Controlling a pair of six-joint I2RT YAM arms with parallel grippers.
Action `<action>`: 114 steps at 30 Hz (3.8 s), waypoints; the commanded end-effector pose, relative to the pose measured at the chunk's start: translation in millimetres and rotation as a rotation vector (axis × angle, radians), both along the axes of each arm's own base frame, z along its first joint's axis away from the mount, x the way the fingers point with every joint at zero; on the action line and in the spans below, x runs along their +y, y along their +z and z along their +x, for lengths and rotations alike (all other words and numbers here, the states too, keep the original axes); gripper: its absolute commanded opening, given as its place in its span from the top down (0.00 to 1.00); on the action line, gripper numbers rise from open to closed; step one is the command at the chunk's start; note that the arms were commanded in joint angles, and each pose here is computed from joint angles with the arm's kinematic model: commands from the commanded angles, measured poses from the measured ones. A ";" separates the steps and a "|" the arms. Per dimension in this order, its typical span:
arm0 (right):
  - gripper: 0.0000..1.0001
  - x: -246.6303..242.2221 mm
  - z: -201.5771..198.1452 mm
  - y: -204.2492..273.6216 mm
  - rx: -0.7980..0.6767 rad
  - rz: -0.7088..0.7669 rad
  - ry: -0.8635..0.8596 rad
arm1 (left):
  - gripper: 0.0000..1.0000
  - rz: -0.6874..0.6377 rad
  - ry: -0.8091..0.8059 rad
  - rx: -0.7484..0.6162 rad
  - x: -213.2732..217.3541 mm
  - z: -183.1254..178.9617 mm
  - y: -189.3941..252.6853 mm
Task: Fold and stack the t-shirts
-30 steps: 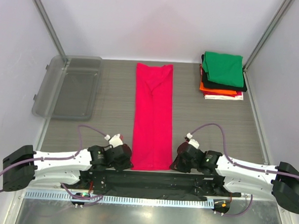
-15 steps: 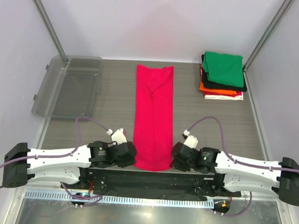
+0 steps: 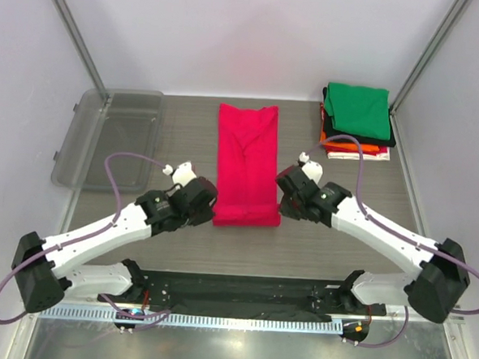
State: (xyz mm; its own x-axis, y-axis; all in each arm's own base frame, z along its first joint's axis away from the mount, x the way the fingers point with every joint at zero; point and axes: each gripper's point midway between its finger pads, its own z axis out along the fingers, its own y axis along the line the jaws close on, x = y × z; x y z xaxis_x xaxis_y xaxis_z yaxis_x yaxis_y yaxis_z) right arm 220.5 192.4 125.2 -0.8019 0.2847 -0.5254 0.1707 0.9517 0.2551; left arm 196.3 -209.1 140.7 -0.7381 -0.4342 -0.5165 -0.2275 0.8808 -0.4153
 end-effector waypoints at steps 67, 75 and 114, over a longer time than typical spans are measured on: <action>0.28 10.1 178.9 4.9 0.060 0.183 0.166 | 0.46 -0.093 -0.093 0.115 19.8 221.7 15.9; 0.35 7.9 102.7 -49.6 0.171 0.312 0.167 | 0.46 -0.181 -0.140 0.176 8.7 149.4 -42.8; 0.85 0.7 73.9 -120.8 0.298 0.308 0.156 | 0.77 -0.214 -0.123 0.252 -9.1 105.1 -126.6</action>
